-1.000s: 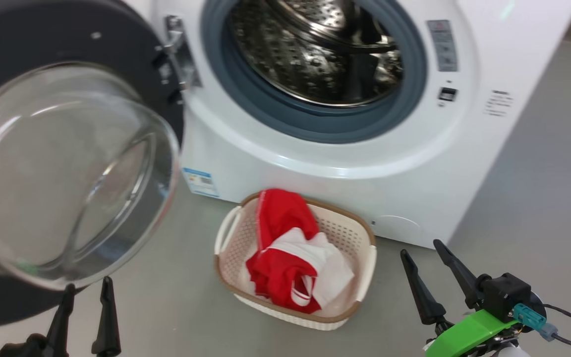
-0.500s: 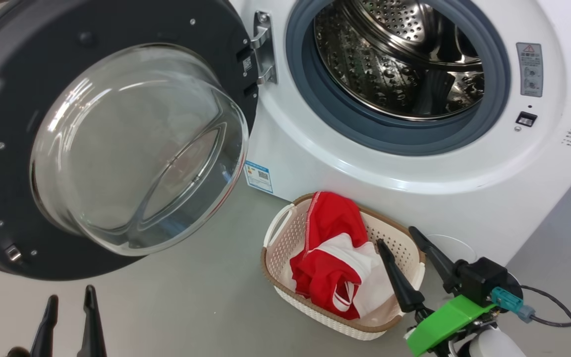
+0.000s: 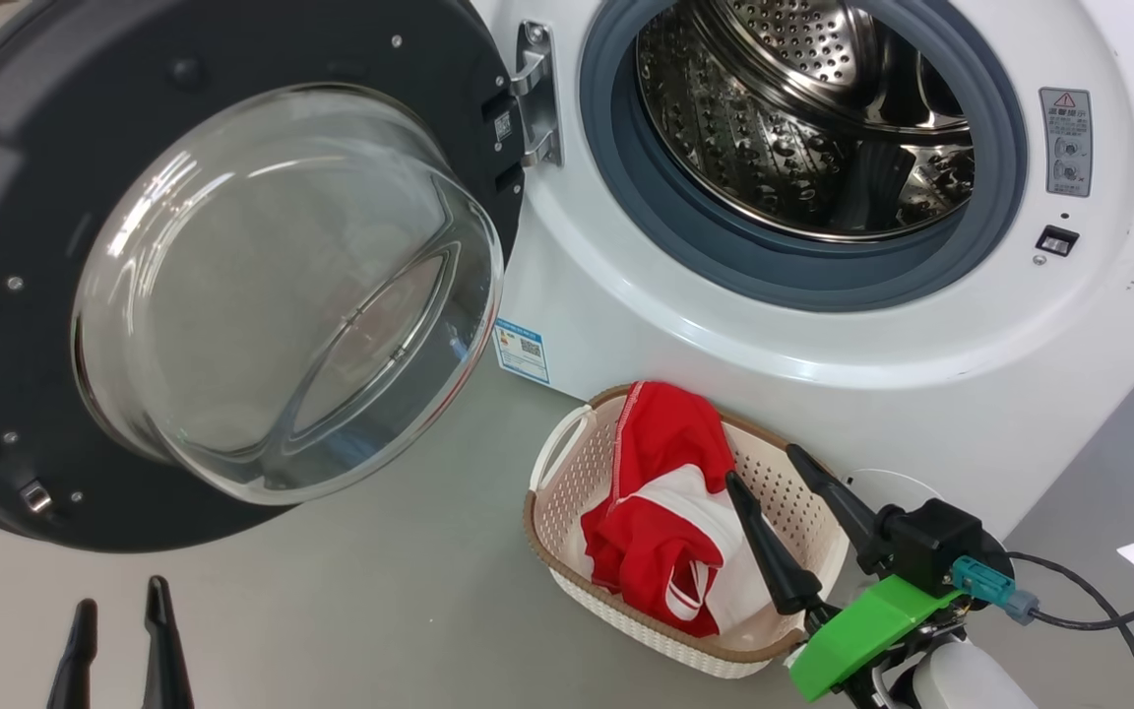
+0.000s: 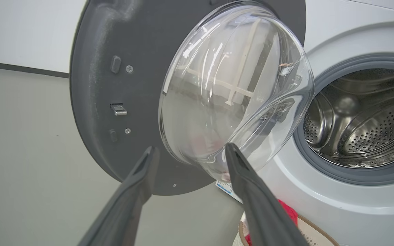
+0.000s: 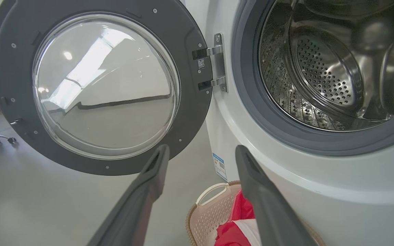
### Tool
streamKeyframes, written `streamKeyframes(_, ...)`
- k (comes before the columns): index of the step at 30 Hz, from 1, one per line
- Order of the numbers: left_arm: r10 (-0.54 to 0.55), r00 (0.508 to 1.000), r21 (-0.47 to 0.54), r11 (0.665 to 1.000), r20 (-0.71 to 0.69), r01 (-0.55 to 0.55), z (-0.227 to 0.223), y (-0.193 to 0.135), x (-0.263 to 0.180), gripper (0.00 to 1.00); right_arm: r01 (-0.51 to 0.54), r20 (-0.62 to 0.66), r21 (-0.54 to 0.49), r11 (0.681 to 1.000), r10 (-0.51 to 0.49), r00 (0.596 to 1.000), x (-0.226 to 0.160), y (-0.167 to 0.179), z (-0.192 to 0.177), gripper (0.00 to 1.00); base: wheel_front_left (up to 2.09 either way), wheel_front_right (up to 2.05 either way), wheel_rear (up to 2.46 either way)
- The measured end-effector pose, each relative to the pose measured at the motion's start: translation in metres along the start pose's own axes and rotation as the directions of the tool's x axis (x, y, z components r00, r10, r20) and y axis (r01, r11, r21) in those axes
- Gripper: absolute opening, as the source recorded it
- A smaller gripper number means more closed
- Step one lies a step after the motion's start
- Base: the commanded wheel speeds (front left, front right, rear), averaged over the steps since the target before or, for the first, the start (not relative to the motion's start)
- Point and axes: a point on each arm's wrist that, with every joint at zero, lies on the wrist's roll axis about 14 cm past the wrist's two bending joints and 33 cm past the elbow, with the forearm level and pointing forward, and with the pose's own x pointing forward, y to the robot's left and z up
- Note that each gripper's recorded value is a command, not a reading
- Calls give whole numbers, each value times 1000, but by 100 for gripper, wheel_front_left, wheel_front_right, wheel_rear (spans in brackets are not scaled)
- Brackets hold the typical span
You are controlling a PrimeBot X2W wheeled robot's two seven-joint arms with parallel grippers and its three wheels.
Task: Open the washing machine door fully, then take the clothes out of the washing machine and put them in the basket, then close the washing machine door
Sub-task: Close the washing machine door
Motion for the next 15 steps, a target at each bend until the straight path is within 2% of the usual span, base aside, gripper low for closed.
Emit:
streamKeyframes(1,-1,1000,-7,1000,6,1,2,0,0,84,-1,2,0,1000,1,1000,0,1,1,100,0,0,0)
streamKeyframes(2,-2,1000,-14,1000,13,2,4,-1,0,35,-2,2,1,1000,2,1000,0,1,1,100,0,0,0)
streamKeyframes(3,-6,1000,-21,1000,25,6,7,-2,0,0,-2,3,2,1000,2,1000,0,1,2,100,0,0,0)
streamKeyframes(9,-43,978,-15,999,205,47,64,-13,9,0,16,18,-1,1000,-16,1000,-2,-2,7,100,0,0,0)
streamKeyframes(12,-79,933,14,997,351,79,114,-20,16,0,29,7,7,1000,-29,1000,-9,-3,3,100,0,0,0)
streamKeyframes(15,-134,866,92,991,481,102,167,-24,21,0,45,-8,18,999,-45,999,-16,-6,-3,100,0,0,0)
